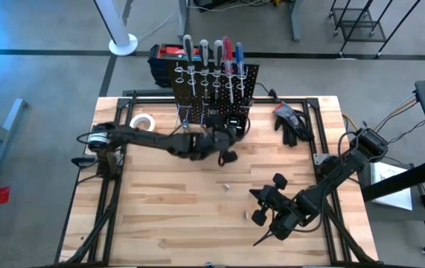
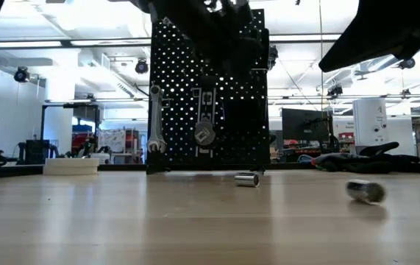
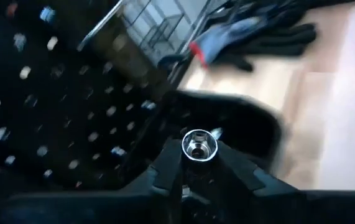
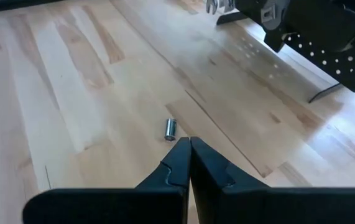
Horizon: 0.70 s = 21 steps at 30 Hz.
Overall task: Hang tools onto peg board
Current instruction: Put the socket wrench into the bin on the peg board
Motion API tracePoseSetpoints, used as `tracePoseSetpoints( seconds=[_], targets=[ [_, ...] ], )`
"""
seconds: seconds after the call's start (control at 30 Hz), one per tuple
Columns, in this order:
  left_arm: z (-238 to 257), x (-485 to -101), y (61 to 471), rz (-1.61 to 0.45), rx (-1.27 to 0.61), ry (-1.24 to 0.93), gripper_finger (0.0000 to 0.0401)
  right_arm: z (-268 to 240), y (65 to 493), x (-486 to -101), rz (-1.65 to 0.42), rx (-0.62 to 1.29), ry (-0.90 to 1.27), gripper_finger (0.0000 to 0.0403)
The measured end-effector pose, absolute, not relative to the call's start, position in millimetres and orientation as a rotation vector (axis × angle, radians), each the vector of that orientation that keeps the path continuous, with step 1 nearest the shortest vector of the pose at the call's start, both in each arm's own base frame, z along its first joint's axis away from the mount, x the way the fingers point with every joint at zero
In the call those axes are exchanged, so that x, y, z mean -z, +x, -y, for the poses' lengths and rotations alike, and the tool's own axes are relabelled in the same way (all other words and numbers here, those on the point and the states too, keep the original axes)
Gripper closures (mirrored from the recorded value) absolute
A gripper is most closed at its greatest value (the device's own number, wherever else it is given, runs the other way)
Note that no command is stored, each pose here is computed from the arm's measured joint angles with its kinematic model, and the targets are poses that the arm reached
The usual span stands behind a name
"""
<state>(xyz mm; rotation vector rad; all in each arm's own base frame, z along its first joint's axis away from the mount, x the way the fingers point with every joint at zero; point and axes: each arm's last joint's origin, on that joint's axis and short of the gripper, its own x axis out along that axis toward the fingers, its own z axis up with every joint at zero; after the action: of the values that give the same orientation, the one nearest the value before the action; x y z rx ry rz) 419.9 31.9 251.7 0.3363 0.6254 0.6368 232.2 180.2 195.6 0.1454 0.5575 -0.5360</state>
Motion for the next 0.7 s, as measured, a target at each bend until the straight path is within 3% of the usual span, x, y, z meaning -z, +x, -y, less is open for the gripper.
tracePoseSetpoints(
  seconds=[0.17, 0.53, 0.7],
  targets=[
    [-47.6, -249.9, 417.7, -0.644, -0.678, 0.291, 0.0293, -179.3, 231.1, -193.3, -0.559, 0.54, 0.149, 0.0403],
    [-26.2, -250.7, 418.2, -0.679, -0.621, 0.336, 0.0139, -178.1, 229.9, -190.5, -0.56, 0.549, 0.157, 0.0403],
    [10.0, -252.9, 420.8, -0.646, -0.491, 0.344, 0.0116, -176.2, 221.7, -177.1, -0.671, 0.483, 0.066, 0.0403]
  ],
)
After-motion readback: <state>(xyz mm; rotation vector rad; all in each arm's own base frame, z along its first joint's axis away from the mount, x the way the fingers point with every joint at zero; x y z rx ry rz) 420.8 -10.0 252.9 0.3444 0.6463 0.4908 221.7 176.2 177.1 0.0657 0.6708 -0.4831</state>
